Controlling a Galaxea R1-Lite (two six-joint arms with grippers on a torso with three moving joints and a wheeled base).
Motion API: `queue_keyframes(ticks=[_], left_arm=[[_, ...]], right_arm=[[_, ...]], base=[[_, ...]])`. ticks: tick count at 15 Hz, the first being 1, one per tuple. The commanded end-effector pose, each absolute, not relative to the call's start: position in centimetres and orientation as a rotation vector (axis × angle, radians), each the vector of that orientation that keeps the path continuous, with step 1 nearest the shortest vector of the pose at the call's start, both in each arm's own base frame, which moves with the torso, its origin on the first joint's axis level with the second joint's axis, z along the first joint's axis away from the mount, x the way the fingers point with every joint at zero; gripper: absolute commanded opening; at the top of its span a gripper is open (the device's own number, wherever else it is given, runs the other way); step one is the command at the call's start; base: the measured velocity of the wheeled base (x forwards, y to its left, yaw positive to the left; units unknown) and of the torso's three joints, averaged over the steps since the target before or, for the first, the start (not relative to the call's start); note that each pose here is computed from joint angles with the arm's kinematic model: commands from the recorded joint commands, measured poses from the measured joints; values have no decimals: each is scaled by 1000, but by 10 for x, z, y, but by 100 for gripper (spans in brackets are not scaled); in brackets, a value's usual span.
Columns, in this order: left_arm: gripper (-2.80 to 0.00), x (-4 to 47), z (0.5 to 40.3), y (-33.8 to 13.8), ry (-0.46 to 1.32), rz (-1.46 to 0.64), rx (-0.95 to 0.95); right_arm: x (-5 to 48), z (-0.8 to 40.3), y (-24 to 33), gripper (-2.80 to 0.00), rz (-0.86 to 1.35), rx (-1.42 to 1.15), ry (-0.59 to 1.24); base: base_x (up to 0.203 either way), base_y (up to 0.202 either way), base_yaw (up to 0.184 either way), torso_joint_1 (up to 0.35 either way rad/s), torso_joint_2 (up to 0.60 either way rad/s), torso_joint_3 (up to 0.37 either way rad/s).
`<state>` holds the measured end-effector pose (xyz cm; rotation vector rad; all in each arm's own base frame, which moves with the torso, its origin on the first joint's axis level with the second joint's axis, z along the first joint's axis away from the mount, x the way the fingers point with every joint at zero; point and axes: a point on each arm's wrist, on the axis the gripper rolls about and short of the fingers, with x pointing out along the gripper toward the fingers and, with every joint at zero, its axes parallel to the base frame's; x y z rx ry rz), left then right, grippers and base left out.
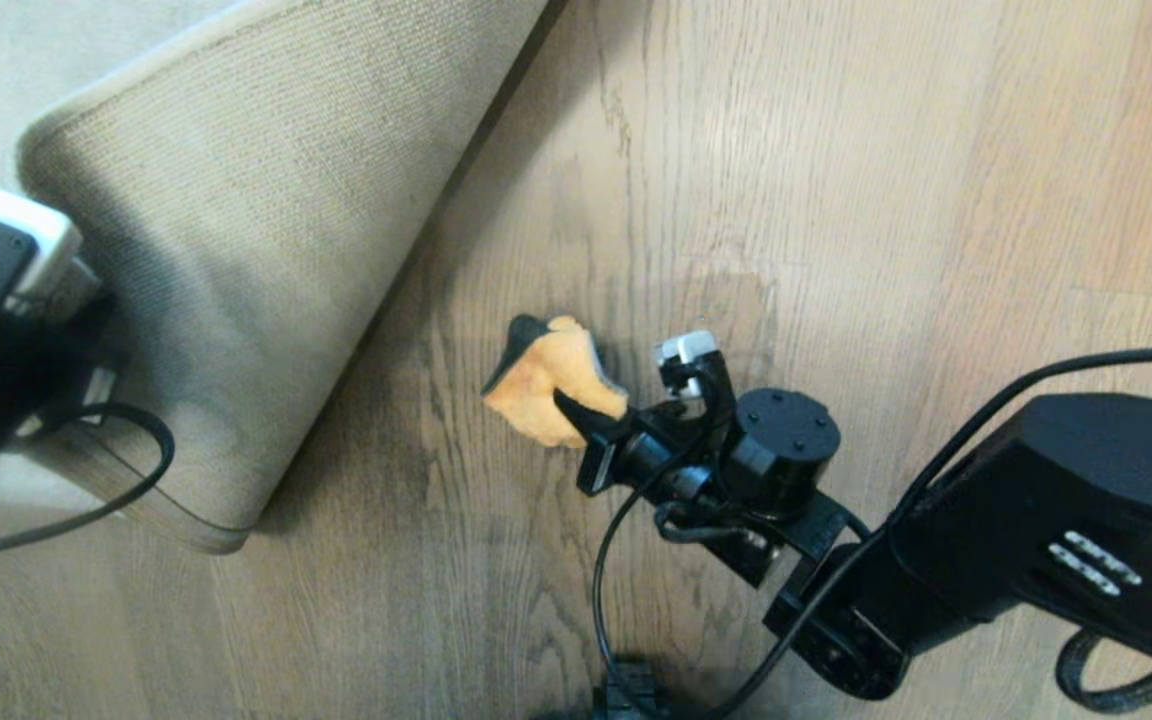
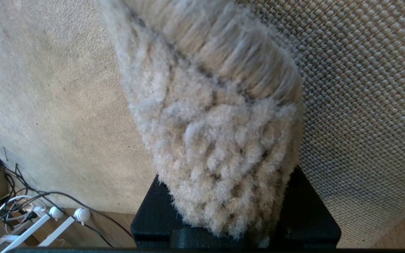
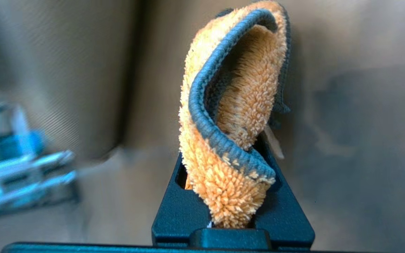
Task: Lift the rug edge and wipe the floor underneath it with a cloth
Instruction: Wipe the floor under the carpet with a rag
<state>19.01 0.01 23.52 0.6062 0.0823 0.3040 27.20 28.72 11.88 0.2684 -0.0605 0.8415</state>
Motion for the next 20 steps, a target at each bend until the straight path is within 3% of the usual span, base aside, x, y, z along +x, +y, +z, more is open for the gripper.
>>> queue_keyframes(ticks=[1, 5, 14, 20], left_arm=[[-280, 191, 235, 0, 83, 304, 609], [-280, 191, 233, 0, 89, 303, 610], [-280, 192, 229, 0, 103, 301, 613], [-280, 192, 229, 0, 104, 297, 612]], right_arm=[[235, 108, 305, -280, 940, 260, -11], [202, 77, 328, -280, 1039, 246, 47], [200, 10, 341, -280, 1020, 178, 172], [229, 32, 344, -280, 893, 262, 67]], base=[[0, 0, 0, 0, 0, 0], [0, 0, 0, 0, 0, 0], [0, 0, 0, 0, 0, 0], [0, 0, 0, 0, 0, 0]])
